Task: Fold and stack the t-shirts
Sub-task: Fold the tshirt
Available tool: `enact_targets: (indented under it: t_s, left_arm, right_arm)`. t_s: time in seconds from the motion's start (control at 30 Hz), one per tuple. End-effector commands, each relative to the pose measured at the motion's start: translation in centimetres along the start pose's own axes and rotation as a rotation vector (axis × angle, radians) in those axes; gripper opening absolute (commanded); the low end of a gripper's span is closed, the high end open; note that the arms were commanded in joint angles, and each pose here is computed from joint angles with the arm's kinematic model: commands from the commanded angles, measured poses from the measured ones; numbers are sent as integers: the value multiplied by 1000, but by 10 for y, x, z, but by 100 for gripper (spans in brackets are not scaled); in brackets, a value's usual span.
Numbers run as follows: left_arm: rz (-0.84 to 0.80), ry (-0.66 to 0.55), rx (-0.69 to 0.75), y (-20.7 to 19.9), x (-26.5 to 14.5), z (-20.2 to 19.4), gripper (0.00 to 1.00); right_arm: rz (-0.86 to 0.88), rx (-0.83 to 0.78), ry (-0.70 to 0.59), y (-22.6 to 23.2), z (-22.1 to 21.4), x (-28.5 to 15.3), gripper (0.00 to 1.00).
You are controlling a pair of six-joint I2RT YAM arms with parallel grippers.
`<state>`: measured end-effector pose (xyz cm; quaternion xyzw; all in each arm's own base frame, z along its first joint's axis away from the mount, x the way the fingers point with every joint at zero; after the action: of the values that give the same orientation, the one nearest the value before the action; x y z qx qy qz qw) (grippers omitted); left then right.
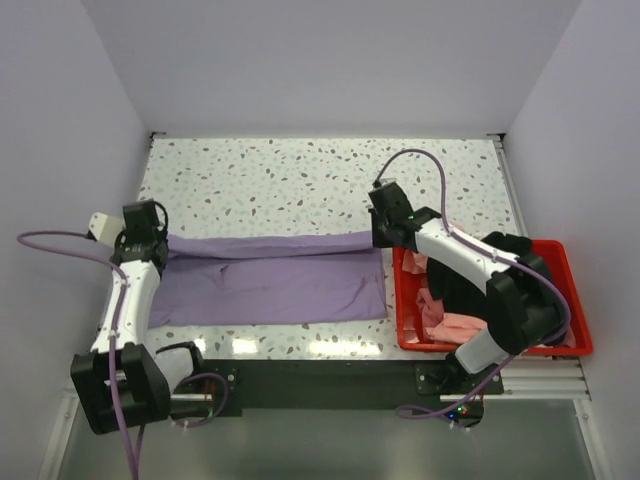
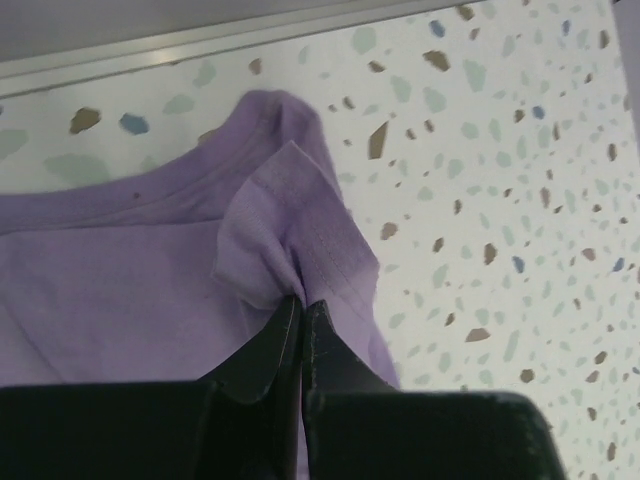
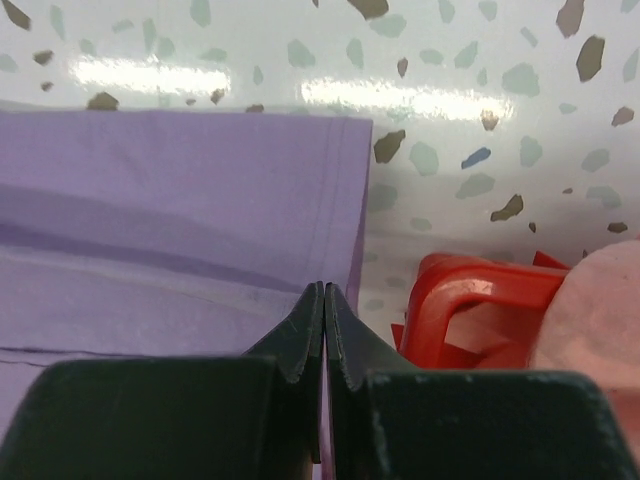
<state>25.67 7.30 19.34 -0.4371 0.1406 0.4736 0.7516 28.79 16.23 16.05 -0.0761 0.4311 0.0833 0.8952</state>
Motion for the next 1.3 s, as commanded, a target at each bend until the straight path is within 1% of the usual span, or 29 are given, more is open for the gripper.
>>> enact_targets:
  t_s: [0.0, 0.07, 0.17, 0.27, 0.3, 0.37, 0.43, 0.47, 0.5, 0.53, 0.57, 0.6, 0.63, 0.67, 0.77, 0.83, 0.87, 0.9, 0.93, 0.97, 1.0, 1.03, 1.07, 1.1, 1.13, 1.17, 1.2, 1.27]
  left_arm:
    - [50, -57, -37, 38, -4, -5, 0]
    - [93, -69, -39, 59, -2, -12, 0]
    - [145, -101, -42, 77, -3, -13, 2]
    - [194, -121, -38, 85, -3, -12, 2]
    - [203, -125, -37, 86, -3, -12, 4]
    - [240, -136, -29, 89, -3, -10, 5]
    - [278, -147, -32, 93, -2, -8, 13]
    - [294, -152, -30, 94, -2, -7, 19]
    - [313, -154, -35, 95, -1, -5, 35]
    - [317, -149, -39, 95, -2, -5, 47]
    - [307, -133, -46, 91, -3, -4, 79]
    - [296, -120, -49, 89, -4, -4, 90]
    - [288, -108, -53, 87, -5, -4, 97]
    - [274, -88, -53, 83, -8, -3, 100]
    - [245, -82, -62, 76, -17, 3, 100]
    - [205, -95, -77, 67, -25, 12, 100]
    - [186, -87, -63, 64, -29, 14, 100]
    - [152, -80, -55, 58, -31, 17, 100]
    - [95, -31, 1, 50, -34, 16, 100]
    - [24, -11, 11, 39, -34, 16, 100]
    - [-17, 35, 45, 32, -31, 12, 100]
    - [-66, 87, 84, 26, -28, 6, 100]
    - [-145, 172, 121, 16, -28, -1, 100]
    - [-129, 238, 149, 15, -17, -12, 100]
    - [-150, 314, 170, 13, -14, -21, 100]
    - [-141, 344, 179, 13, -8, -27, 100]
    - [-84, 390, 195, 18, 5, -37, 100]
    - [-44, 432, 217, 25, 15, -48, 100]
  right_arm:
    - [1, -14, 26, -3, -14, 0, 0]
    - [19, -15, 35, -2, -18, 0, 0]
    - [39, -15, 52, -1, -27, 2, 0]
    - [33, -20, 75, -3, -38, 3, 0]
    - [30, -20, 77, -3, -39, 2, 0]
    - [27, -22, 81, -4, -42, 2, 6]
    - [30, -20, 79, -5, -41, 1, 11]
    - [39, -21, 79, -4, -41, 0, 19]
    - [42, -20, 77, -4, -40, -1, 22]
    - [47, -21, 69, -3, -38, -3, 25]
    - [68, -22, 63, -2, -37, -5, 38]
    - [81, -23, 53, -1, -34, -7, 43]
    - [95, -24, 50, 0, -33, -8, 45]
    - [110, -25, 42, 1, -31, -10, 47]
    - [206, -36, 9, 10, -19, -20, 57]
    - [289, -46, -23, 19, -10, -28, 76]
    - [321, -57, -33, 23, -7, -30, 91]
    - [348, -73, -52, 29, -2, -35, 99]
    - [369, -91, -55, 34, 0, -36, 99]
    - [384, -108, -60, 39, 2, -38, 99]
    - [405, -132, -75, 48, 6, -42, 99]
    - [415, -142, -87, 53, 8, -41, 99]
    - [441, -153, -72, 60, 7, -37, 99]
    - [464, -162, -71, 67, 8, -36, 99]
    - [473, -156, -60, 71, 8, -31, 99]
    - [478, -161, -29, 76, 4, -21, 99]
    - [478, -157, -20, 79, 5, -17, 99]
    - [485, -156, 9, 86, 2, -9, 99]
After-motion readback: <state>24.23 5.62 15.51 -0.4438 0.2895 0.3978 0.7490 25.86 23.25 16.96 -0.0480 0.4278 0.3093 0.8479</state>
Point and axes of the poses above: each gripper's point midway between its finger pads, its own x axis out along the fingers, its own y axis along the line the jaws close on, z = x × y, the point moved 8 cm from there along -x, back along the fingers, and after that the axes turned 10 degrees about -x, right-handed, at the moved point
